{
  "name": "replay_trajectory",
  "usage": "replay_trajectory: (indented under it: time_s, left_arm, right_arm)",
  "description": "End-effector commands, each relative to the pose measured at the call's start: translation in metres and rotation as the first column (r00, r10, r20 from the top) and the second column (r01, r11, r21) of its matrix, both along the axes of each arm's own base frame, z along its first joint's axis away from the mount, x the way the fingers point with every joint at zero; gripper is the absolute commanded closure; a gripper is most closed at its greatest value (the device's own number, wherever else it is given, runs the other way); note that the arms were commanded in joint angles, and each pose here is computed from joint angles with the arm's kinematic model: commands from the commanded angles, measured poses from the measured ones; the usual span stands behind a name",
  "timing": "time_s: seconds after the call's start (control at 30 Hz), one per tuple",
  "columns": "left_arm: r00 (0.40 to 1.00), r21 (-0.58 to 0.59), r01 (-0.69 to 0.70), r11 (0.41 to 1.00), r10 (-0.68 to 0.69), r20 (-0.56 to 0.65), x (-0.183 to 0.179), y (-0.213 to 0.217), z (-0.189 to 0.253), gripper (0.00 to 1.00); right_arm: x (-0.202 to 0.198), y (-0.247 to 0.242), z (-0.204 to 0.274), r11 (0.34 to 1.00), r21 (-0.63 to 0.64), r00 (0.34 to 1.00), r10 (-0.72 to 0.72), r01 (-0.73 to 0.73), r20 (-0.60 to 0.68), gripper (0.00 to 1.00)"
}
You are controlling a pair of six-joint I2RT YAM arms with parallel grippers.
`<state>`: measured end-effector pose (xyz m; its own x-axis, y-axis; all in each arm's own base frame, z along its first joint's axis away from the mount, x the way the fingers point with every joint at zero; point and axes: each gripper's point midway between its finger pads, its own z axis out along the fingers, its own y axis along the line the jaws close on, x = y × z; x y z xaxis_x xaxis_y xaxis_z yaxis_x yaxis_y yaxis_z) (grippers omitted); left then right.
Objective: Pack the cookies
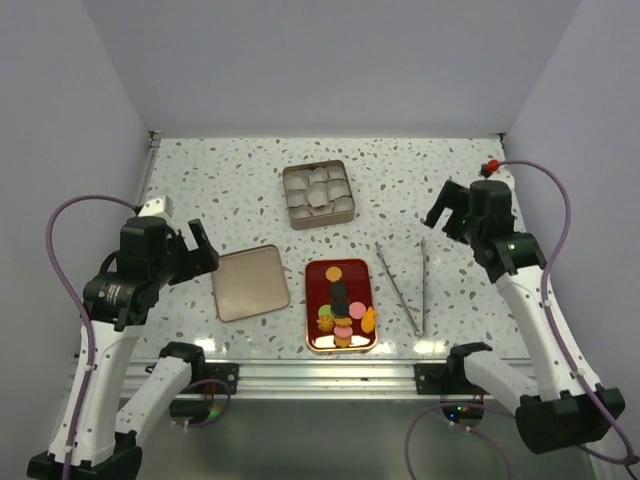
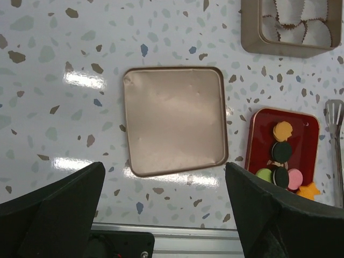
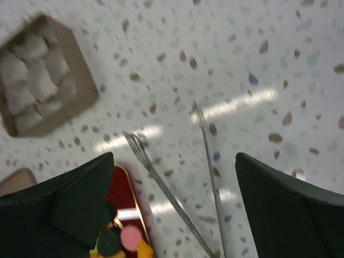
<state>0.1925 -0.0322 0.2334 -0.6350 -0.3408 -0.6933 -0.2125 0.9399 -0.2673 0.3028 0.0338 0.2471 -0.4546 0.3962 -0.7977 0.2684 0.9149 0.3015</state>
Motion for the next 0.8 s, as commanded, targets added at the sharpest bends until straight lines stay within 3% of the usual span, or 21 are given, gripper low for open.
replay_trajectory:
  time_s: [0.0, 0.07, 0.13, 0.3, 0.4, 0.47, 0.57, 0.77]
  left_arm:
    - [0.996, -0.057, 0.089, 0.994, -0.088, 0.02, 0.001, -0.022, 0.006, 0.0]
    - [0.993, -0.054, 0.119, 0.991, -0.117, 0.034, -0.001, -0.025, 0.012, 0.0]
    - [0.99, -0.051, 0.135, 0.99, -0.133, 0.043, -0.002, -0.027, 0.015, 0.0]
    - [0.987, -0.047, 0.159, 0.986, -0.157, 0.039, -0.005, -0.031, 0.017, 0.0]
    - [0.985, -0.043, 0.166, 0.985, -0.164, 0.046, -0.008, -0.031, 0.021, 0.0]
    - [0.986, -0.042, 0.165, 0.985, -0.163, 0.044, -0.009, -0.03, 0.022, 0.0]
    - [0.986, -0.035, 0.165, 0.986, -0.164, 0.032, -0.011, -0.029, 0.02, 0.0]
    - [0.989, -0.029, 0.147, 0.989, -0.146, 0.019, -0.017, -0.025, 0.018, 0.0]
  right_arm:
    - [-0.105, 0.006, -0.095, 0.998, 0.03, 0.798, 0.058, -0.051, -0.6, 0.01]
    - [-0.134, 0.019, -0.116, 0.991, 0.101, 0.704, 0.131, -0.084, -0.699, 0.02]
    - [-0.152, 0.026, -0.13, 0.984, 0.138, 0.651, 0.179, -0.114, -0.738, 0.01]
    - [-0.166, 0.04, -0.141, 0.968, 0.206, 0.622, 0.251, -0.145, -0.741, 0.01]
    - [-0.176, 0.056, -0.158, 0.947, 0.28, 0.556, 0.32, -0.159, -0.767, 0.01]
    - [-0.183, 0.059, -0.172, 0.949, 0.256, 0.51, 0.316, -0.186, -0.8, 0.01]
    - [-0.181, 0.056, -0.182, 0.959, 0.213, 0.503, 0.278, -0.185, -0.819, 0.01]
    - [-0.161, 0.046, -0.186, 0.979, 0.12, 0.55, 0.193, -0.165, -0.812, 0.01]
